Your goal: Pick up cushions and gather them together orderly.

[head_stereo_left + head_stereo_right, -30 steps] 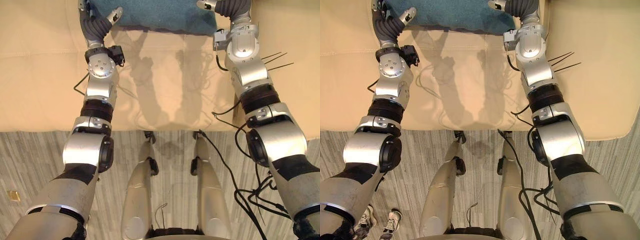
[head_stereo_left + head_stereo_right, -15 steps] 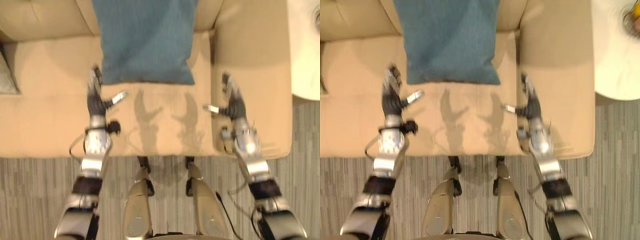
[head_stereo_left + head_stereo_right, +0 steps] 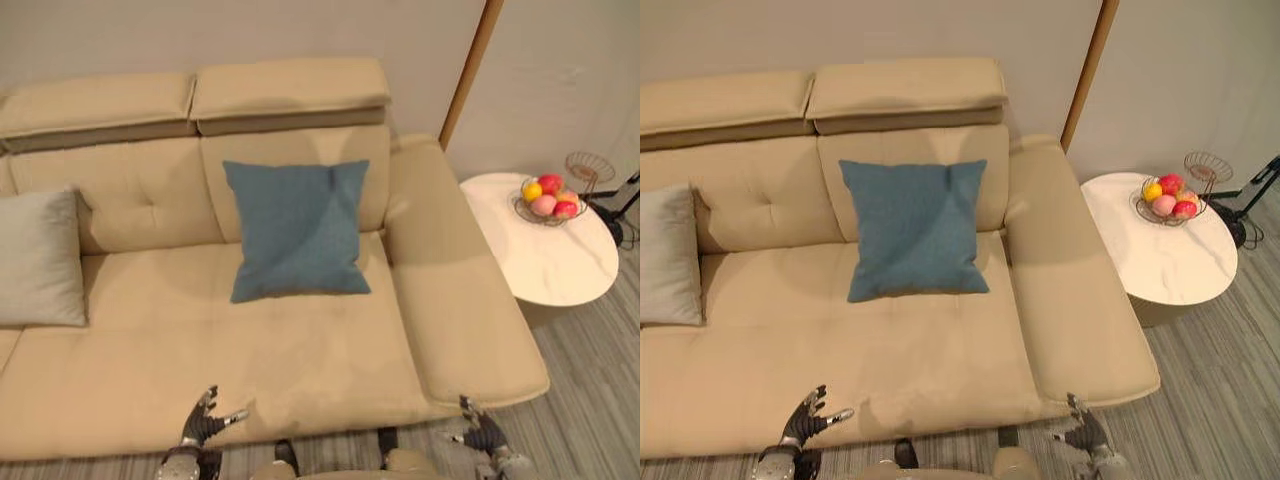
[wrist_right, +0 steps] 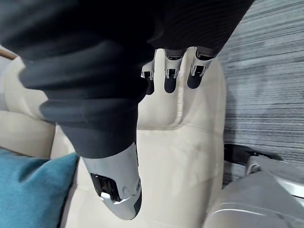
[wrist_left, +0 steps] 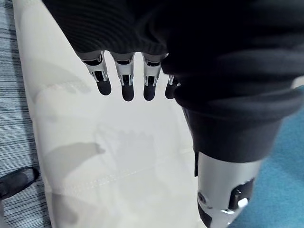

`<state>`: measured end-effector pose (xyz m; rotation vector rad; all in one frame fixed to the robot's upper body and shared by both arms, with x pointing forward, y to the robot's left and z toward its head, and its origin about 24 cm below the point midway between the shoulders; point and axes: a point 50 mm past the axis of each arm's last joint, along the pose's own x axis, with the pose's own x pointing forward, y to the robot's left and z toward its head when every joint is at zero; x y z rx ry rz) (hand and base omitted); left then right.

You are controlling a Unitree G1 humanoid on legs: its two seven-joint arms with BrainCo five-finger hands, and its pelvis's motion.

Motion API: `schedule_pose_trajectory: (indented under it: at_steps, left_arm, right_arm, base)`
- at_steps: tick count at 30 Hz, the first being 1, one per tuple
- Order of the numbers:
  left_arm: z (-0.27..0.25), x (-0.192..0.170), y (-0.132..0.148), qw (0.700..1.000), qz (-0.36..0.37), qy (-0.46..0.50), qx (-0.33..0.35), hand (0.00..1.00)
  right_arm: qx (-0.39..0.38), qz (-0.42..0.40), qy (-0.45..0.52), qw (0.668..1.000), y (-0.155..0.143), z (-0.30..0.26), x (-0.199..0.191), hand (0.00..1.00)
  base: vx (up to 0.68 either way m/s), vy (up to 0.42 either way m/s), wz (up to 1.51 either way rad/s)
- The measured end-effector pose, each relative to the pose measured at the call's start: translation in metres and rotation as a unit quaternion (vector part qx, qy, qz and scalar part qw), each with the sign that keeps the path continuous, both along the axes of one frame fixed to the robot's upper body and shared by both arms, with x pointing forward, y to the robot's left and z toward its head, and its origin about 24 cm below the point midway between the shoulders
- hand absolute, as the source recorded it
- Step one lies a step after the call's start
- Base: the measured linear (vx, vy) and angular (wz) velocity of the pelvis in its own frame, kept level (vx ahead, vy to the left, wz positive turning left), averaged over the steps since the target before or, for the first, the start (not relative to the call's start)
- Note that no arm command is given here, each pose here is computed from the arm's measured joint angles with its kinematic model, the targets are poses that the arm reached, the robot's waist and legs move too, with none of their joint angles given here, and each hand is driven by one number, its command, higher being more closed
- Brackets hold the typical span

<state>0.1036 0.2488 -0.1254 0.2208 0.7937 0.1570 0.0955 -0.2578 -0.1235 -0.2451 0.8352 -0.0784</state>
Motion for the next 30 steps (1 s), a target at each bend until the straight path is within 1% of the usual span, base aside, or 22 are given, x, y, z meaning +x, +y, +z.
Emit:
schedule_pose_trajectory:
  at_steps: [2,4,5,6,7,8,9,10,11,12,14,15,16,17,23,27,30]
  left_arm:
    - [-0.006,-0.009,0.001,1.0,0.014,0.023,-0.008,0.0]
    - [-0.007,-0.01,0.0,0.999,0.014,0.028,-0.011,0.0]
    - [-0.007,-0.007,-0.001,1.0,0.012,0.025,-0.011,0.0]
    - [-0.005,0.004,-0.003,1.0,0.009,0.012,-0.015,0.0]
    - [-0.002,0.014,-0.012,1.0,0.012,-0.01,-0.027,0.0]
    - [0.0,0.018,-0.014,0.999,0.011,-0.018,-0.029,0.0]
    - [0.005,0.026,-0.015,0.999,0.005,-0.035,-0.027,0.0]
    - [0.006,0.027,-0.018,0.999,0.004,-0.039,-0.03,0.0]
    - [0.006,0.027,-0.018,0.999,0.005,-0.04,-0.03,0.0]
    - [0.008,0.029,-0.019,0.999,0.008,-0.046,-0.028,0.0]
    - [0.008,0.039,-0.033,0.997,0.01,-0.058,-0.048,0.0]
    - [0.008,0.04,-0.042,0.996,0.009,-0.064,-0.059,0.0]
    - [0.008,0.041,-0.042,0.996,0.008,-0.064,-0.059,0.0]
    - [0.005,0.038,-0.049,0.996,0.009,-0.057,-0.069,0.0]
    - [0.006,0.036,-0.045,0.996,0.006,-0.054,-0.064,0.0]
    - [0.006,0.037,-0.043,0.997,0.004,-0.053,-0.062,0.0]
    - [0.007,0.04,-0.036,0.997,0.002,-0.054,-0.05,0.0]
  right_arm:
    - [-0.004,-0.004,0.013,1.0,-0.002,-0.003,-0.002,0.0]
    - [-0.015,-0.001,0.013,1.0,-0.001,-0.003,0.004,0.0]
    - [-0.017,0.0,0.011,1.0,-0.001,-0.003,0.005,0.0]
    - [-0.02,-0.003,0.009,1.0,0.0,-0.002,0.006,0.0]
    - [-0.023,0.001,-0.001,1.0,0.0,0.0,0.016,0.0]
    - [-0.02,0.002,-0.006,1.0,0.003,0.0,0.019,0.0]
    - [-0.012,-0.001,-0.003,1.0,0.009,-0.002,0.013,0.0]
    - [0.0,-0.005,0.008,1.0,0.017,-0.006,0.003,0.0]
    - [0.005,-0.004,0.01,1.0,0.02,-0.007,0.002,0.0]
    - [0.01,-0.003,0.004,1.0,0.023,-0.007,0.006,0.0]
    - [0.001,-0.013,-0.025,1.0,0.017,0.001,0.019,0.0]
    - [0.002,-0.02,-0.052,0.998,0.016,0.008,0.03,0.0]
    - [0.005,-0.02,-0.064,0.998,0.018,0.011,0.035,0.0]
    - [0.005,-0.025,-0.07,0.997,0.016,0.012,0.04,0.0]
    - [0.004,-0.055,-0.07,0.996,0.009,0.012,0.04,0.0]
    - [0.004,-0.077,-0.045,0.996,0.003,0.005,0.033,0.0]
    - [0.009,-0.084,-0.034,0.996,0.004,0.001,0.028,0.0]
  base:
    - [-0.02,0.023,-0.32]
    - [-0.05,0.005,-0.32]
    - [-0.07,0.0,-0.23]
    - [-0.14,-0.014,-0.24]
    - [-0.12,-0.011,-0.22]
    - [-0.17,-0.036,0.14]
    - [-0.08,-0.074,0.58]
    - [-0.12,-0.155,0.66]
    - [-0.12,-0.237,0.5]
    - [-0.23,-0.279,0.25]
    - [-0.25,-0.189,-0.12]
    - [-0.27,-0.14,-0.38]
    - [-0.51,-0.257,-0.12]
    - [-0.4,-0.2,0.23]
    - [-0.25,-0.093,0.17]
    - [-0.16,0.082,0.11]
    - [-0.09,0.094,0.23]
